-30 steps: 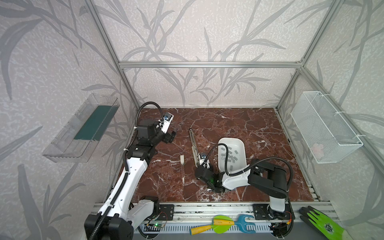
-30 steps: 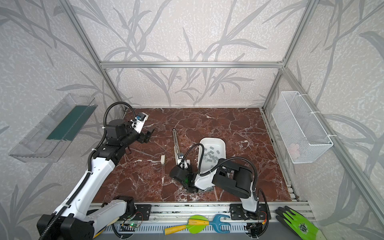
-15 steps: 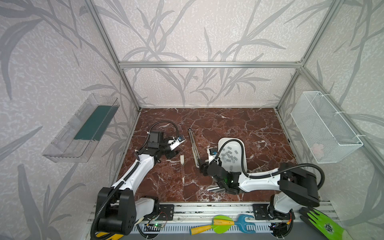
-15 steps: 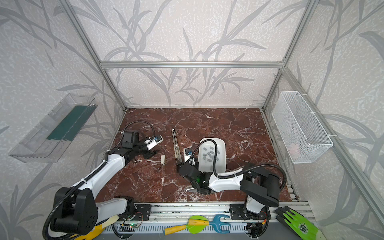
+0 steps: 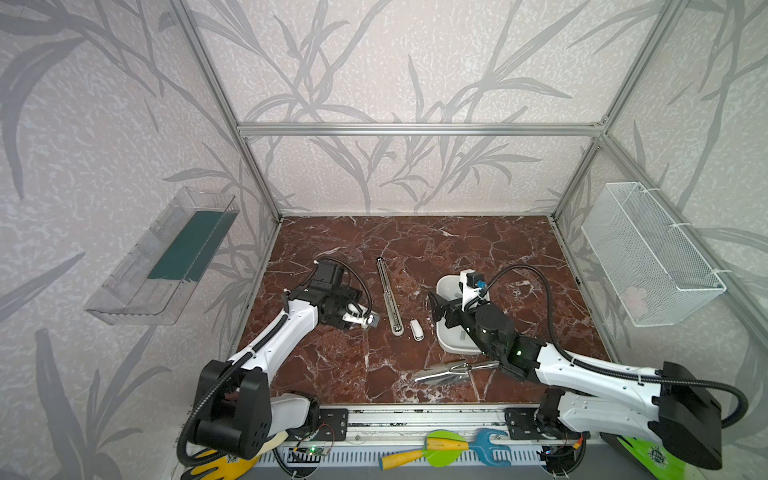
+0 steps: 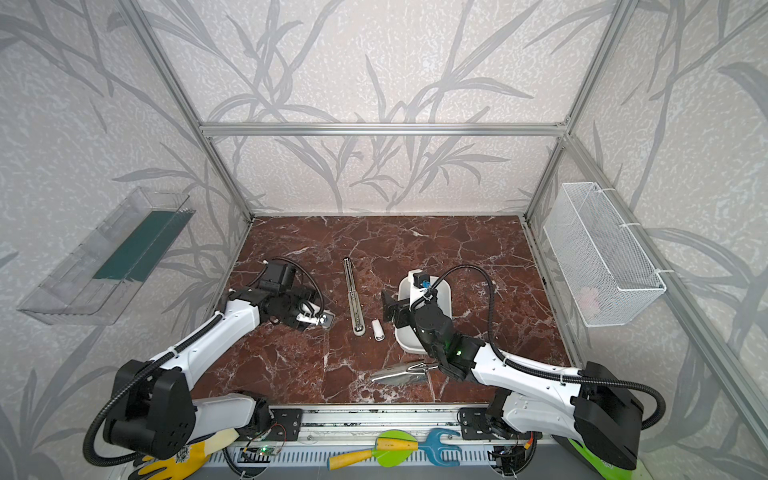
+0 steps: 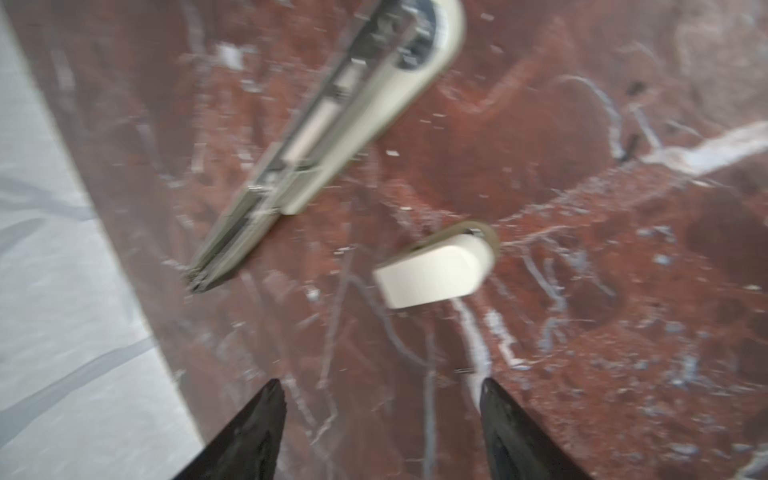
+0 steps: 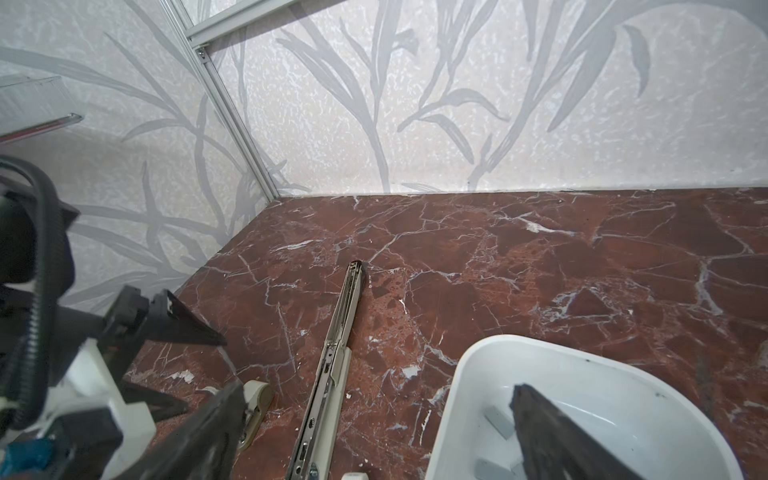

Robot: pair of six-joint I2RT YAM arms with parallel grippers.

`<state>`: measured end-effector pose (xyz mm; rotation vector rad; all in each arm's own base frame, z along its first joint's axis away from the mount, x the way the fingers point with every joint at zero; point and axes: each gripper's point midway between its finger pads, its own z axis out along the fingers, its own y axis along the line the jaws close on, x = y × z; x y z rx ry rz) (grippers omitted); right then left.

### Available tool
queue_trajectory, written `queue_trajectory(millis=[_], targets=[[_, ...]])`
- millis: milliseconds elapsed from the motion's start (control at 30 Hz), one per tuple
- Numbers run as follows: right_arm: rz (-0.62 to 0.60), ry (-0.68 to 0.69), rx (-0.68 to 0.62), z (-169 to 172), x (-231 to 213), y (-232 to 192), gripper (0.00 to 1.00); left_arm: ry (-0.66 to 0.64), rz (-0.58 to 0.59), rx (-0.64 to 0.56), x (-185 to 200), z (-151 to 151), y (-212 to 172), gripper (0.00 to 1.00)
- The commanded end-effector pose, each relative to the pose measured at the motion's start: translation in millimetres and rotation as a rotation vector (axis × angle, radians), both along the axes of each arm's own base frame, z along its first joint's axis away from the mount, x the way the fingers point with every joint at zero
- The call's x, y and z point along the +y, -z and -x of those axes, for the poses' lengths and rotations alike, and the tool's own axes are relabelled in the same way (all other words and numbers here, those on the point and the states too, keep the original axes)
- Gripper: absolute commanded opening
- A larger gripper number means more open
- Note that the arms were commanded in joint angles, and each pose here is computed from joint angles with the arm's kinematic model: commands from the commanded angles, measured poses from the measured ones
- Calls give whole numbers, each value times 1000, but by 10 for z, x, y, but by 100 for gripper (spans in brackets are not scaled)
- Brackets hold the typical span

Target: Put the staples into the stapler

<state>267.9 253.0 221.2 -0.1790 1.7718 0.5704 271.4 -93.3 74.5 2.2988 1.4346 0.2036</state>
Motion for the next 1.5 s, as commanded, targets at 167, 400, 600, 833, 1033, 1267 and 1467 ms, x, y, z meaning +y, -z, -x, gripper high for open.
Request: queue_trajectory(millis=[167,400,600,833,1033,1267,1467], targets=[[21,-44,-7,91,-77,15,99,293,-166,-7,-121,114,193,76],[10,-66,13,95,-27,65,99,371,-205,-35,-213,92,277,75],[2,-73,19,109,-23,73,99,413,-246,-17,-262,82,357,69],[-12,-69,10,137,-71,45,99,395,-214,-20,-471,-58,305,56],[-10,-64,7,135,-85,48,99,361,-178,25,-586,-81,232,42],[-6,-72,11,117,-38,65,99,327,-184,91,-576,-31,249,38],[-4,-77,16,105,-10,83,99,289,-156,138,-606,15,230,52]])
